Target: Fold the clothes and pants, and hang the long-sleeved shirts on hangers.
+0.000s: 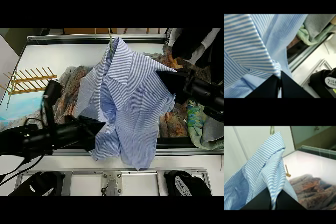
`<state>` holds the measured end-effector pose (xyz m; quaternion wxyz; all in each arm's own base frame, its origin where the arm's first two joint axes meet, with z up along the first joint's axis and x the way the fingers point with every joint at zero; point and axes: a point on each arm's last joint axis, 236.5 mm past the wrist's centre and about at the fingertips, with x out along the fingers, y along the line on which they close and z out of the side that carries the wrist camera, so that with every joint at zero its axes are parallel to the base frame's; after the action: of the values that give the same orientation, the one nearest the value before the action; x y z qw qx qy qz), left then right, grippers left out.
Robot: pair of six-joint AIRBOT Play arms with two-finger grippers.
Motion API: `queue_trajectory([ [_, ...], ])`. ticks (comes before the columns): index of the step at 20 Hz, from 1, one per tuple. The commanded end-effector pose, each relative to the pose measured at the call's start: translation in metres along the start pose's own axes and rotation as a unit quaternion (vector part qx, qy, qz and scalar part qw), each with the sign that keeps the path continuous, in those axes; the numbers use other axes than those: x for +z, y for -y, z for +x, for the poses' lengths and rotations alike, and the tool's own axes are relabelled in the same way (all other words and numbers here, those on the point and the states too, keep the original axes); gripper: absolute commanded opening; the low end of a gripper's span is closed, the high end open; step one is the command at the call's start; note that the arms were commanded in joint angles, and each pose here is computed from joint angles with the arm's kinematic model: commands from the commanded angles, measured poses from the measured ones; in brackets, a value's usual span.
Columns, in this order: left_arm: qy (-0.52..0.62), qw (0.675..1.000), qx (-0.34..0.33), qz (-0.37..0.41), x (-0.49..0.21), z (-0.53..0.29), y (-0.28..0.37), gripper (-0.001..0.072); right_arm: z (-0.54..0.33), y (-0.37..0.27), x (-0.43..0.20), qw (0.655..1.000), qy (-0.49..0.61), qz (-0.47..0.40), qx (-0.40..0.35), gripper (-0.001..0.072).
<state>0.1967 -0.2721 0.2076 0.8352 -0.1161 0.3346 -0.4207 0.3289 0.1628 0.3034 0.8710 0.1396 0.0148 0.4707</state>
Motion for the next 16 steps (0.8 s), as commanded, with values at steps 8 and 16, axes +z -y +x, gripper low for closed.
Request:
queue_trajectory([
  [8, 0.097, 0.994, 0.045, -0.028, 0.051, -0.011, -0.037, 0.0508, -0.002, -0.012, 0.022, 0.999, 0.043, -0.022, 0.017, 0.0008],
  [16, 0.140, 0.983, 0.110, -0.055, 0.065, -0.054, -0.078, 0.0015, -0.020, 0.015, 0.070, 0.984, 0.124, -0.100, -0.077, 0.0008],
])
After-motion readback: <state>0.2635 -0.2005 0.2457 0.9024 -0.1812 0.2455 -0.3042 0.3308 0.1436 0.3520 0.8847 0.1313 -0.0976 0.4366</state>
